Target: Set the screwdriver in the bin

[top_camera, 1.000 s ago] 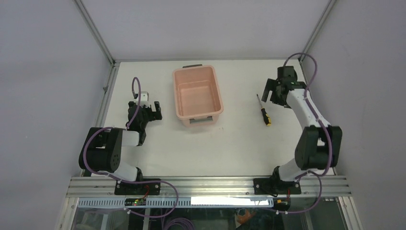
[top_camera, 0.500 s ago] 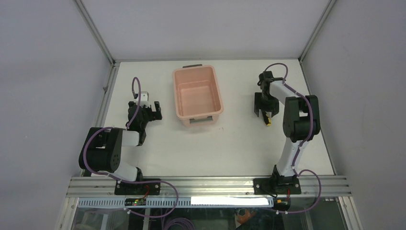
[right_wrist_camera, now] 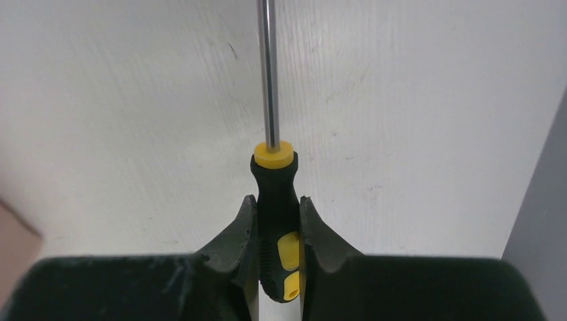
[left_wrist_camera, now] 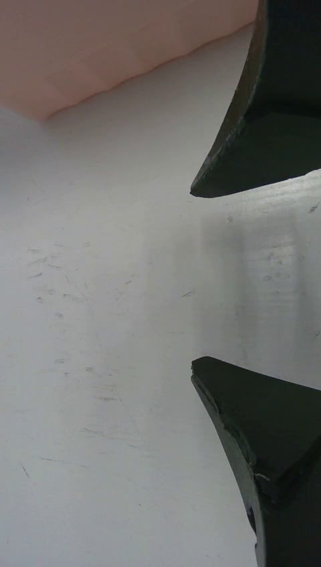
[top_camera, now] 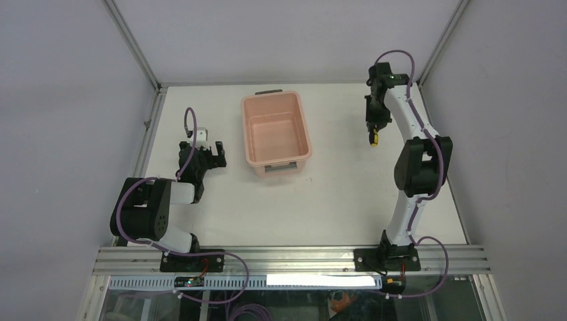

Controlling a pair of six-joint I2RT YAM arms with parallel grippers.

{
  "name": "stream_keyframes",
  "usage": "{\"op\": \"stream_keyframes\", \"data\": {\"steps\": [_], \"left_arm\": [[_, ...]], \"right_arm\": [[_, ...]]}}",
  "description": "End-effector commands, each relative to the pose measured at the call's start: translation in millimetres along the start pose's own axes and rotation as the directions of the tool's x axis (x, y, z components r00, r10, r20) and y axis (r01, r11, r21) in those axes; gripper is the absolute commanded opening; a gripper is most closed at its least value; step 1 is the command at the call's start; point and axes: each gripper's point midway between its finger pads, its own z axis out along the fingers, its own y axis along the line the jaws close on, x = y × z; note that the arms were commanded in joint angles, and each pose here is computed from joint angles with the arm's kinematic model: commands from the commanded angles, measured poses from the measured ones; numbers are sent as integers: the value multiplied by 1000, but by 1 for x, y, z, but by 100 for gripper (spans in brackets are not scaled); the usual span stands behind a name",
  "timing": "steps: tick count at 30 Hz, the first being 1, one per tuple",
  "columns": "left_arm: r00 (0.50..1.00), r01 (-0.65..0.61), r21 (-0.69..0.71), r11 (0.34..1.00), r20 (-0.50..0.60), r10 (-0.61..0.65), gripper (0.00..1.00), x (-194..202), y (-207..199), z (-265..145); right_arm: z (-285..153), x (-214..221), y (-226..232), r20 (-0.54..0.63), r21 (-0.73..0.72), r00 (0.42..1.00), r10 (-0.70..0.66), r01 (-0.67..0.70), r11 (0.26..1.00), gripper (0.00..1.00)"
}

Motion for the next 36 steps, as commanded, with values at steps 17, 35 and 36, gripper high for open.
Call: {"op": "stream_keyframes", "data": {"steps": [17, 35, 36], "left_arm": [[997, 11, 10, 1000, 82, -11, 99, -26, 0, 5], [997, 11, 9, 1000, 80, -12, 99, -25, 0, 5], [997, 11, 9, 1000, 80, -11, 99, -25, 0, 5]], "right_arm": [[-271, -65, 234, 606, -497, 779, 159, 215, 841, 0], [-34, 24, 337, 307, -241, 931, -198, 278, 930, 7], [-28, 27, 336, 298, -234, 933, -200, 274, 933, 9]]}}
